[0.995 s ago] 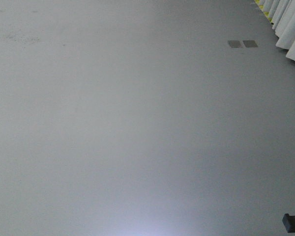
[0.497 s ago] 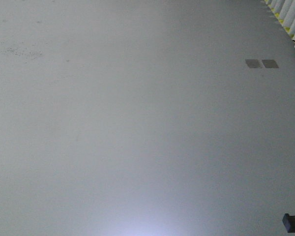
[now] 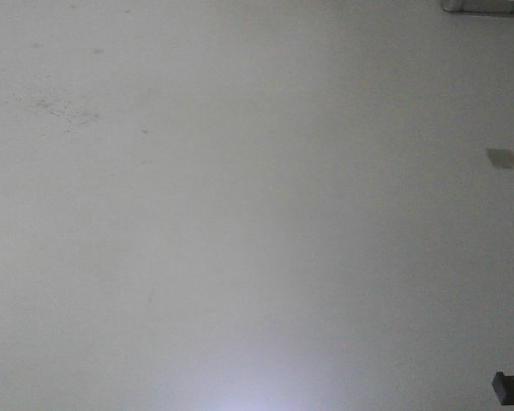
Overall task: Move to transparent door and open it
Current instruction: 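Drive the base across the grey floor and turn toward the glass door, then drive forward up to the white-framed glass sliding door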
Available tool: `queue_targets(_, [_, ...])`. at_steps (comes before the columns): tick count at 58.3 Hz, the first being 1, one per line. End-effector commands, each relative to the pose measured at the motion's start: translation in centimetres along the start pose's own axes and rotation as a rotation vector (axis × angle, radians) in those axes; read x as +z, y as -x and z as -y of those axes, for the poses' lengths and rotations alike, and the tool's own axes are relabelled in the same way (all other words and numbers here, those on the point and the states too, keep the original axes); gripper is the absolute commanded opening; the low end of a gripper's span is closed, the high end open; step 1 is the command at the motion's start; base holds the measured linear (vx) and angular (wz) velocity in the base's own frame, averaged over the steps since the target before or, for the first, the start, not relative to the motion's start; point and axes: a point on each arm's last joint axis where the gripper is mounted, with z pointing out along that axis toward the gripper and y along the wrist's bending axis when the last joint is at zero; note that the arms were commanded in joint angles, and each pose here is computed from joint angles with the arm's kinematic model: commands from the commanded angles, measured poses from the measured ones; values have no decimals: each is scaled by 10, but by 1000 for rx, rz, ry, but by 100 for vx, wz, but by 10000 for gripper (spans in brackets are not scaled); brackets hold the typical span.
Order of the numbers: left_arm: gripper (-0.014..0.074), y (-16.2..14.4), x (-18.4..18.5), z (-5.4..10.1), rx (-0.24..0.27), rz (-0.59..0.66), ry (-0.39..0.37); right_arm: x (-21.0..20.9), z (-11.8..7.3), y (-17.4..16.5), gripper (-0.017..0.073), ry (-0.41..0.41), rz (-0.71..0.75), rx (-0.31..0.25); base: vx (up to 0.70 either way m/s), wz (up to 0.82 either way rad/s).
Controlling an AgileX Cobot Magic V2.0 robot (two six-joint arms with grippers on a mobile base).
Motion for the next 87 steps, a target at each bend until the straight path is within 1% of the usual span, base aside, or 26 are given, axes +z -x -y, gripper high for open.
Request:
queue_targets(1, [-6, 0, 1, 0, -7, 69, -8, 0, 1, 4, -8, -17, 83, -2, 53, 28])
queue_targets(23, [-6, 0, 1, 0, -7, 69, -8, 0, 1, 4, -8, -17, 83, -2, 54, 45])
queue_targets(59, [-6, 0, 1, 0, -7, 69, -8, 0, 1, 4, -8, -17, 83, -2, 55, 74])
queue_targets(87, [-6, 0, 1, 0, -7, 69, -8, 0, 1, 4, -8, -17, 83, -2, 51, 63])
